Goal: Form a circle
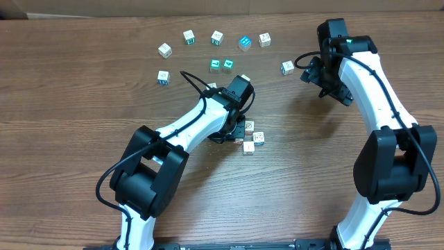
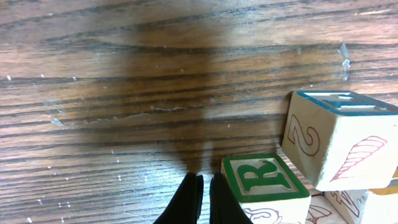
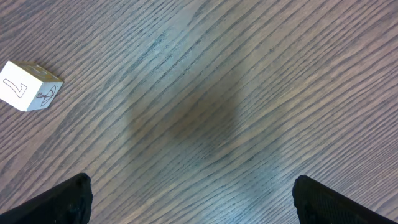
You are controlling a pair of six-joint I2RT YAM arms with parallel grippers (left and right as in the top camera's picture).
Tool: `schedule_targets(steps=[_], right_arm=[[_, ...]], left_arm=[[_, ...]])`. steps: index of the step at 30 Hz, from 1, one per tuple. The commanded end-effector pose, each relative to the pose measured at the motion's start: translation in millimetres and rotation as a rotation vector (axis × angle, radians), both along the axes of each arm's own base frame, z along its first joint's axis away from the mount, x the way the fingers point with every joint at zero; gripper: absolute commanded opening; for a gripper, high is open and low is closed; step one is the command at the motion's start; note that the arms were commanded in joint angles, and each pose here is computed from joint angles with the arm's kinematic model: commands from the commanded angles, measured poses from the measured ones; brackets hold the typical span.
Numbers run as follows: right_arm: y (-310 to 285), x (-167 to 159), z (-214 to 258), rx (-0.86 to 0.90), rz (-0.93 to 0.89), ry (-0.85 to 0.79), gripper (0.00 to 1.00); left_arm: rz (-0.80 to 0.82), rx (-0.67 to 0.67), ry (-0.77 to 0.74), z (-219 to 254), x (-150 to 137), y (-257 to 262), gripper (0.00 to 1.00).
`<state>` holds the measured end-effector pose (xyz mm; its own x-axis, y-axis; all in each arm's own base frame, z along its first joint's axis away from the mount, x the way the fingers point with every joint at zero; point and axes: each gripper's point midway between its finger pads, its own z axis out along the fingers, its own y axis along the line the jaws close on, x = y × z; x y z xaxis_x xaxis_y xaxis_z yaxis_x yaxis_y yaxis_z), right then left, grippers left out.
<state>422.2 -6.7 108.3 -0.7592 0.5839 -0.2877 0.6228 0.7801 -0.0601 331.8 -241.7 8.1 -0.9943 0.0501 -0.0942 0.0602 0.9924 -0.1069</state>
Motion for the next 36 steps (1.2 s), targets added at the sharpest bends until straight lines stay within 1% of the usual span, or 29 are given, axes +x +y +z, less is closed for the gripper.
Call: schedule_targets(steps=[1,13,21,28,36], right_arm=[[0.1,4.9,17.6,-0.002,-0.002,-0.051,1.00],[0.1,4.9,17.6,-0.002,-0.002,-0.051,1.00],[0.1,4.9,17.6,-0.001,-0.003,-0.051,1.00],[0.1,4.9,17.6,-0.002,-0.002,-0.051,1.00],[0.1,4.9,17.6,-0.002,-0.002,-0.051,1.00]], left_arm=[[0.020,-0.017,0.000,3.9,1.4,1.5,0.04],[0.017,-0.036,0.017,4.1,-1.8,-1.7,0.04],[0.019,-0.022,0.008,3.9,-0.2,0.8,0.04],[0.034,0.042,-0.041,3.9,9.2,12.8,0.04],[0.083,0.010,-0.087,17.8,35.0,19.9,0.04]])
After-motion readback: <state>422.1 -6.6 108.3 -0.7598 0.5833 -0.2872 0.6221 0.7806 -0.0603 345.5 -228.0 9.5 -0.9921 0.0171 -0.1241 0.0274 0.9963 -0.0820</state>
